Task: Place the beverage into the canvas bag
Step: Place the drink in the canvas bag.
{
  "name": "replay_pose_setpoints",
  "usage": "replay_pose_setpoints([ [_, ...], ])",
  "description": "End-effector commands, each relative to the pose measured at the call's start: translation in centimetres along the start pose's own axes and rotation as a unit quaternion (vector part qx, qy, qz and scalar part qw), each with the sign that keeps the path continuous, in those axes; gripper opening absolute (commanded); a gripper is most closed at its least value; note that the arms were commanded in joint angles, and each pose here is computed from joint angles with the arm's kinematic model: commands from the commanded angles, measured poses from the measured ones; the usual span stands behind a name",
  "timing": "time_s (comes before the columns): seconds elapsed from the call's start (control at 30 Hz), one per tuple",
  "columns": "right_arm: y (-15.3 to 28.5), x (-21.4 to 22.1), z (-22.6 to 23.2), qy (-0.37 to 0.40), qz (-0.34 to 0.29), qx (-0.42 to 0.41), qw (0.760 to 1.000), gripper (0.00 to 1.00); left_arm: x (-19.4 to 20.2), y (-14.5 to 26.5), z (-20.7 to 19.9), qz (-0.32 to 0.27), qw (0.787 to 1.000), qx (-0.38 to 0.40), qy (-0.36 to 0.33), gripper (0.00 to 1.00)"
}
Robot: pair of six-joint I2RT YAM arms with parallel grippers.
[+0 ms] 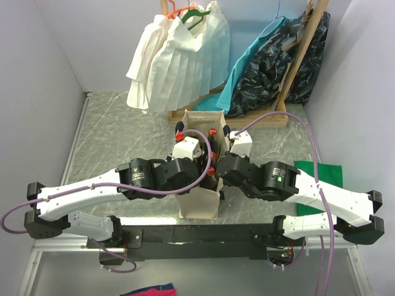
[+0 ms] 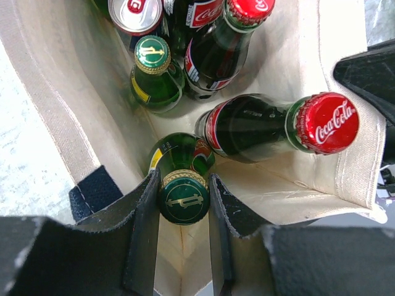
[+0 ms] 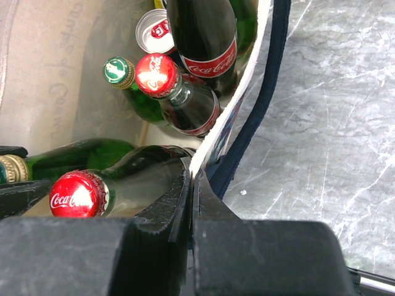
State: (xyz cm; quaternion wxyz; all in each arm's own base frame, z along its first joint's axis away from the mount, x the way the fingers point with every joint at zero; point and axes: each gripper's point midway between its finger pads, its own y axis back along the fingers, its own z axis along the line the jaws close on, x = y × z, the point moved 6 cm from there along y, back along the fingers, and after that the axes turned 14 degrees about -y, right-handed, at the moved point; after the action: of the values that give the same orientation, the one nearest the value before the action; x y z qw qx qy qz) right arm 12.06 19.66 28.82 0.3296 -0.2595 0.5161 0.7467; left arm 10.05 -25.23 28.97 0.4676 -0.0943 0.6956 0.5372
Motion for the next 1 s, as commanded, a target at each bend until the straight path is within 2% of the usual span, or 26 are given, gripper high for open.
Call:
replay_pose_setpoints([
  [0.0,0.1,-1.2,0.2,-0.027,-0.03,-0.012,0.999,0.0,-2.4,1.2,-0.6,-0.059,0.997,0.023,0.048,0.01],
  [0.97,0.2,-1.1,0.0,-0.021,-0.03,-0.013,0.999,0.0,0.0,-0.8,-0.5,-0.032,0.997,0.002,0.067,0.01],
])
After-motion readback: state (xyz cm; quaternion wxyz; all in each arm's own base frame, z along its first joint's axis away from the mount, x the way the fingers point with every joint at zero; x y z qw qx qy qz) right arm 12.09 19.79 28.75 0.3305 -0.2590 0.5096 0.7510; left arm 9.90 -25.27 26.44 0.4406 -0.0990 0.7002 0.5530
